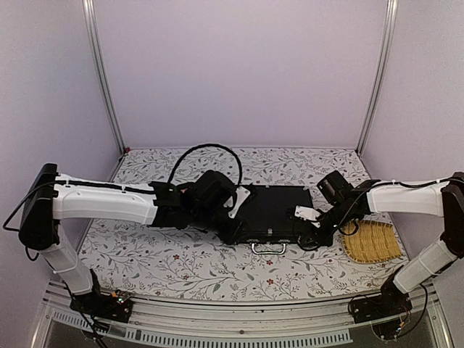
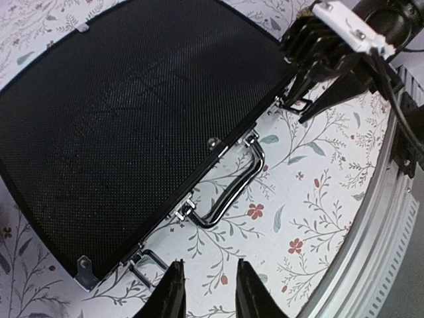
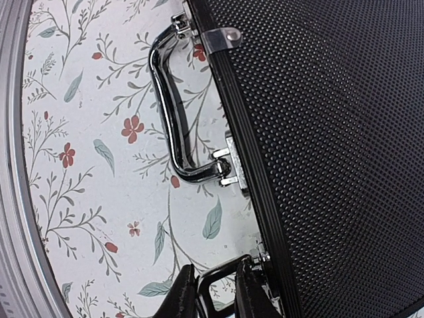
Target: Pack up texas hold em set
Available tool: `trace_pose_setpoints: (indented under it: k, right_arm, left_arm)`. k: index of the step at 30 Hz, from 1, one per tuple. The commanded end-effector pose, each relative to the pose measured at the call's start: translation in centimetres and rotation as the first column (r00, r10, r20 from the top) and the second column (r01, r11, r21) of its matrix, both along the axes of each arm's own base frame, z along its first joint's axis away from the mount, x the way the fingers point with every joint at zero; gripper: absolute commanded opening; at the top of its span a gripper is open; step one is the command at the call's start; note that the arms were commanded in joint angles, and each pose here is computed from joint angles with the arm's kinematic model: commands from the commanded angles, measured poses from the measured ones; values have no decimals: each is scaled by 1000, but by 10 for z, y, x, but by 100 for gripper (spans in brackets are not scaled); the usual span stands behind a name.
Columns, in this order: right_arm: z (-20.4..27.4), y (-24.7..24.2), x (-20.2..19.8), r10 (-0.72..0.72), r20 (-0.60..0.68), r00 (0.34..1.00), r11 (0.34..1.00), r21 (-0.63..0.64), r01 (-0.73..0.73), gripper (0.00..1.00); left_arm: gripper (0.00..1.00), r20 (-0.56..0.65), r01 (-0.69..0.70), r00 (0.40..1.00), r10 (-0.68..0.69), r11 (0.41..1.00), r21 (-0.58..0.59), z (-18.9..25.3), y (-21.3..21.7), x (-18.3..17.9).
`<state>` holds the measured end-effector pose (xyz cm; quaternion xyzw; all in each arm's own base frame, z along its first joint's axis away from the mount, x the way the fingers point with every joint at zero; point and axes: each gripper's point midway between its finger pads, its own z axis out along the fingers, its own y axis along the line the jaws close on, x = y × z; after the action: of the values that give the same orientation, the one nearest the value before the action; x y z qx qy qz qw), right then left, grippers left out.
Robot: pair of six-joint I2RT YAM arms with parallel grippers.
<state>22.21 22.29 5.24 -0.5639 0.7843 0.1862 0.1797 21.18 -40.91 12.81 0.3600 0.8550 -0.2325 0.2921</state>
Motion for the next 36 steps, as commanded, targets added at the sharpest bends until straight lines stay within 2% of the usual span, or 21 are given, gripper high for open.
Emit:
trace_pose_setpoints:
  k: [1,4,7,9,12,16,21,23,26,28,29,33,36]
  right_arm:
    - [-30,-11,-9,-4,-35,999,996,-84,1,20]
    - [-31,-9,-24,48,-60,997,995,-81,-53,23]
    - [-34,-7,-43,109,-95,989,989,-93,-118,36]
    - [-40,-8,-51,126,-115,985,983,-118,-140,40]
    - [-42,-7,-51,115,-121,986,984,-123,-130,41]
    - [-39,-6,-36,76,-69,995,986,-143,-85,41]
    - [-3,-2,-35,94,18,995,993,-70,-92,42]
    - [15,-5,-32,86,73,994,996,-43,-83,49]
    - [38,-13,-20,46,177,983,999,-23,-43,67]
    - [47,-21,-8,15,256,966,999,-31,-7,83]
    - [50,-25,-2,-5,298,955,999,-38,17,98]
    - [51,-33,15,-43,428,903,997,-37,65,99]
    - [41,-37,25,-43,480,876,995,-60,82,99]
  left_arm:
    - [29,46,-30,998,30,1000,7,9,-7,25]
    - [30,38,-64,997,64,998,-21,8,-14,45]
    - [30,-1,-67,998,67,997,-47,0,-21,60]
    - [30,-11,-61,998,61,997,-47,-8,-27,65]
    - [30,-19,-51,999,50,998,-47,-15,-32,69]
    - [31,-46,-59,997,57,997,-46,-29,-32,76]
    - [31,-102,-70,992,69,998,-6,-60,-27,80]
    - [31,-113,-72,991,72,997,6,-66,-26,79]
    - [31,-132,-80,988,80,997,11,-72,-24,77]
    - [31,-141,-83,986,84,996,12,-75,-23,76]
    - [31,-144,-84,986,84,996,9,-75,-23,75]
    - [31,-152,-86,985,85,996,5,-76,-24,74]
    - [31,-155,-87,984,87,996,8,-77,-22,73]
